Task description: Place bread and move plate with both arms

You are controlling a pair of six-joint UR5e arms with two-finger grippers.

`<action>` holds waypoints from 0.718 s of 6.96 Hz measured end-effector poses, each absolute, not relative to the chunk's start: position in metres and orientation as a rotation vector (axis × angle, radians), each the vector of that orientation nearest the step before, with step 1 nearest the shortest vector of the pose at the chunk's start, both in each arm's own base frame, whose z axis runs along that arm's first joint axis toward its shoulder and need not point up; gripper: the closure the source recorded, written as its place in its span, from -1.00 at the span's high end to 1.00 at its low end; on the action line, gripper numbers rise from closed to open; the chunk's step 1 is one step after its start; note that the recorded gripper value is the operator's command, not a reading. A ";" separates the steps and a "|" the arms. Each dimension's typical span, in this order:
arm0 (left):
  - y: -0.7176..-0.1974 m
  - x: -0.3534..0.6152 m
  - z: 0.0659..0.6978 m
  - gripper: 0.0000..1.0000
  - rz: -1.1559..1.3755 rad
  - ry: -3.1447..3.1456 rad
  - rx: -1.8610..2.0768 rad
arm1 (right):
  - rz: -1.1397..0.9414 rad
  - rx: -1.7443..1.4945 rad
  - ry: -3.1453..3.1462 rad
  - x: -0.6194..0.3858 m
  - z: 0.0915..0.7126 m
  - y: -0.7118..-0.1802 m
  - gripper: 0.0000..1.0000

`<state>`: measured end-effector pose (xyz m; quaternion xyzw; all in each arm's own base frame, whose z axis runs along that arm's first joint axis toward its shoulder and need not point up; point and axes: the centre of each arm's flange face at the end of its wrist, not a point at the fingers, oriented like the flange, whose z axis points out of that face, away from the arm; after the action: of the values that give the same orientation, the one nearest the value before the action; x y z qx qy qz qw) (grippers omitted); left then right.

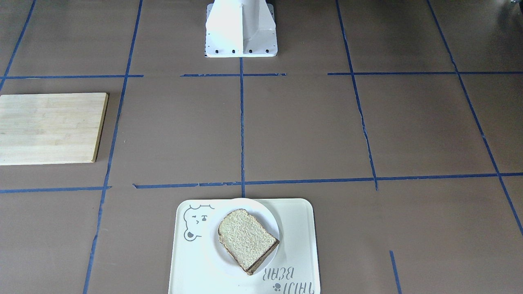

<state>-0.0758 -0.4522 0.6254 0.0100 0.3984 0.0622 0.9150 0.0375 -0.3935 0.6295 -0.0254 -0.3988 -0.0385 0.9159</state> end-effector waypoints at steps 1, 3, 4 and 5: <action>-0.451 -0.076 0.627 1.00 0.128 0.817 0.017 | -0.075 -0.048 -0.820 0.039 0.629 -0.393 1.00; -0.450 -0.077 0.629 1.00 0.130 0.793 0.013 | -0.084 -0.020 -0.815 0.040 0.628 -0.395 1.00; -0.450 -0.076 0.631 1.00 0.127 0.790 0.007 | -0.086 -0.010 -0.812 0.041 0.628 -0.395 1.00; -0.450 -0.075 0.635 1.00 0.123 0.791 -0.002 | -0.085 -0.008 -0.811 0.041 0.628 -0.395 1.00</action>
<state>-0.0753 -0.4500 0.6349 -0.0008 0.3852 0.0599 0.9209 0.0409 -0.3952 0.6277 -0.0038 -0.3942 -0.0414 0.9181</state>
